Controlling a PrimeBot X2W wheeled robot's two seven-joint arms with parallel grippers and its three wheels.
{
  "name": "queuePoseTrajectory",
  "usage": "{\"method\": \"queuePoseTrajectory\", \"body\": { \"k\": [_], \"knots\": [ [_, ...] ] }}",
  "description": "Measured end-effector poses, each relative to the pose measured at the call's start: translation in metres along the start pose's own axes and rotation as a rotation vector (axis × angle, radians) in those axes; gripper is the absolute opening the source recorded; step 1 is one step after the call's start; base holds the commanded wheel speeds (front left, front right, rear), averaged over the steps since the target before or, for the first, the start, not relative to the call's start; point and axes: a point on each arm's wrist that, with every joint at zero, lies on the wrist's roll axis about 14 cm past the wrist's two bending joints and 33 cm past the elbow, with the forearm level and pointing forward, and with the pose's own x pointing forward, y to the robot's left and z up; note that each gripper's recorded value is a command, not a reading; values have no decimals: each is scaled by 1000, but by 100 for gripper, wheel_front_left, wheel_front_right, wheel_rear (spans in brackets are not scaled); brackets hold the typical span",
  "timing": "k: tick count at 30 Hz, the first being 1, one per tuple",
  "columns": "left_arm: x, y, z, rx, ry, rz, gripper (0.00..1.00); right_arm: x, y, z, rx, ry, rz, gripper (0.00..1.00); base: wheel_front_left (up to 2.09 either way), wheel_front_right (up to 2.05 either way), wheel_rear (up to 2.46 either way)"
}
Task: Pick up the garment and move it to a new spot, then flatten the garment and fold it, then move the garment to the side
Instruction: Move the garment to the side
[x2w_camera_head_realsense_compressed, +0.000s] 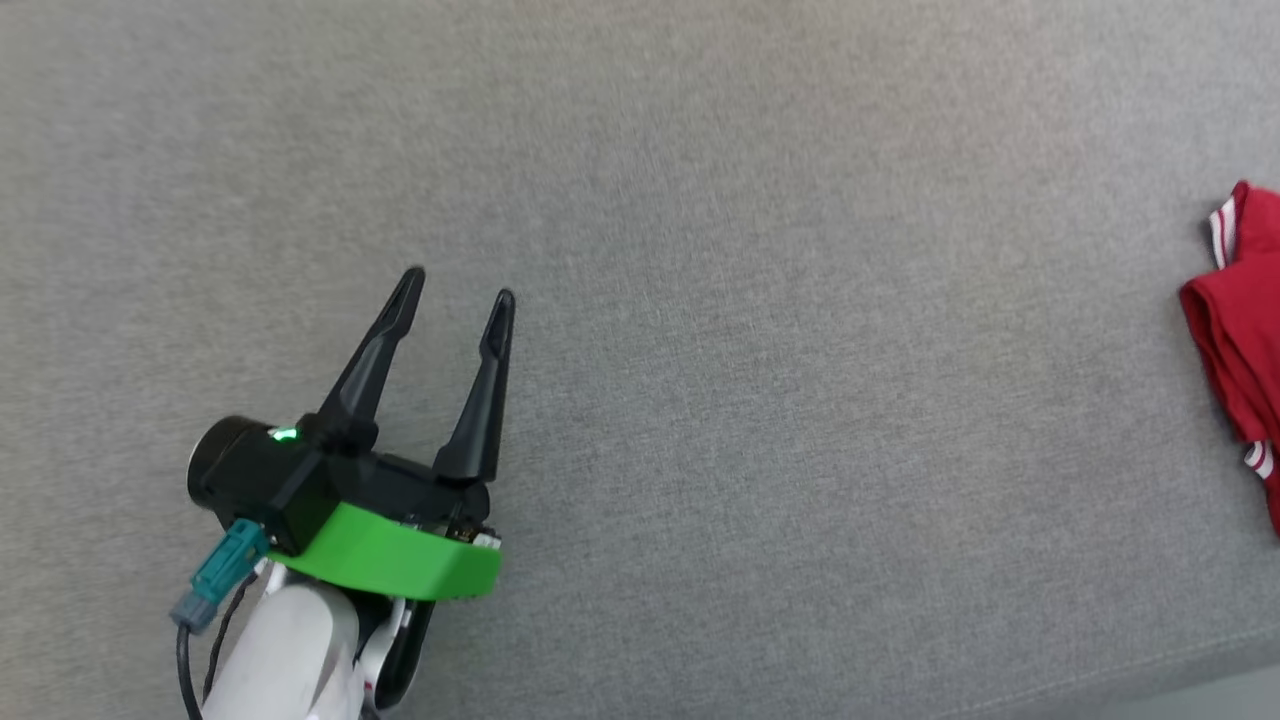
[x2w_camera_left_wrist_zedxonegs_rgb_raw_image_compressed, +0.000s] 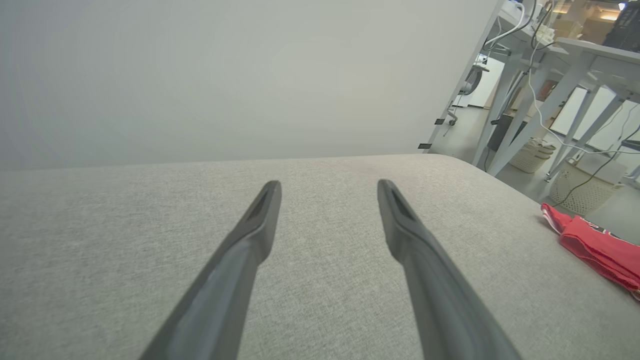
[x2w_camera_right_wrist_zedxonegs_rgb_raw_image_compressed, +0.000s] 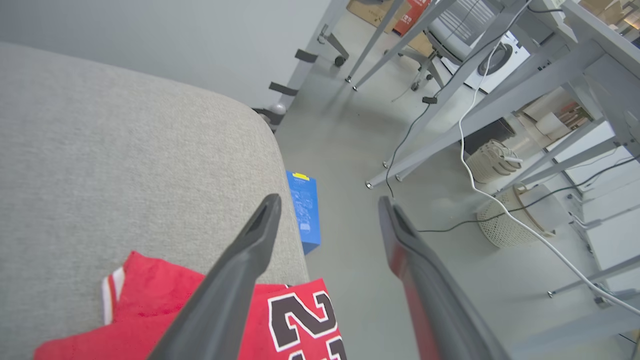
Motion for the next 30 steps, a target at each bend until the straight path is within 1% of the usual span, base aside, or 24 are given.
{"method": "queuePoseTrajectory", "body": {
  "k": [4,8,10,13,17,21,24,27,30],
  "knots": [
    [-20,9,12,30,1,72,100,-21,22,51,114,-181,66,100,0,0,0],
    [-43,18,30,42,-26,161,100,-58,53,102,264,-370,156,100,0,0,0],
    [-55,22,38,50,-36,195,100,-77,69,119,315,-435,197,100,0,0,0],
    [-70,27,49,71,-53,235,100,-102,91,135,389,-501,252,100,0,0,0],
    [-94,37,66,93,-90,311,100,-129,131,140,497,-521,341,100,0,0,0],
    [-116,45,68,112,-86,367,100,-149,167,137,594,-507,414,100,0,0,0],
    [-129,47,69,121,-87,392,100,-164,194,129,635,-487,461,100,0,0,0],
    [-138,47,67,130,-75,406,100,-173,211,119,687,-463,478,100,0,0,0],
    [-146,49,68,126,-82,431,100,-180,223,110,693,-448,495,100,0,0,0]
  ]
}}
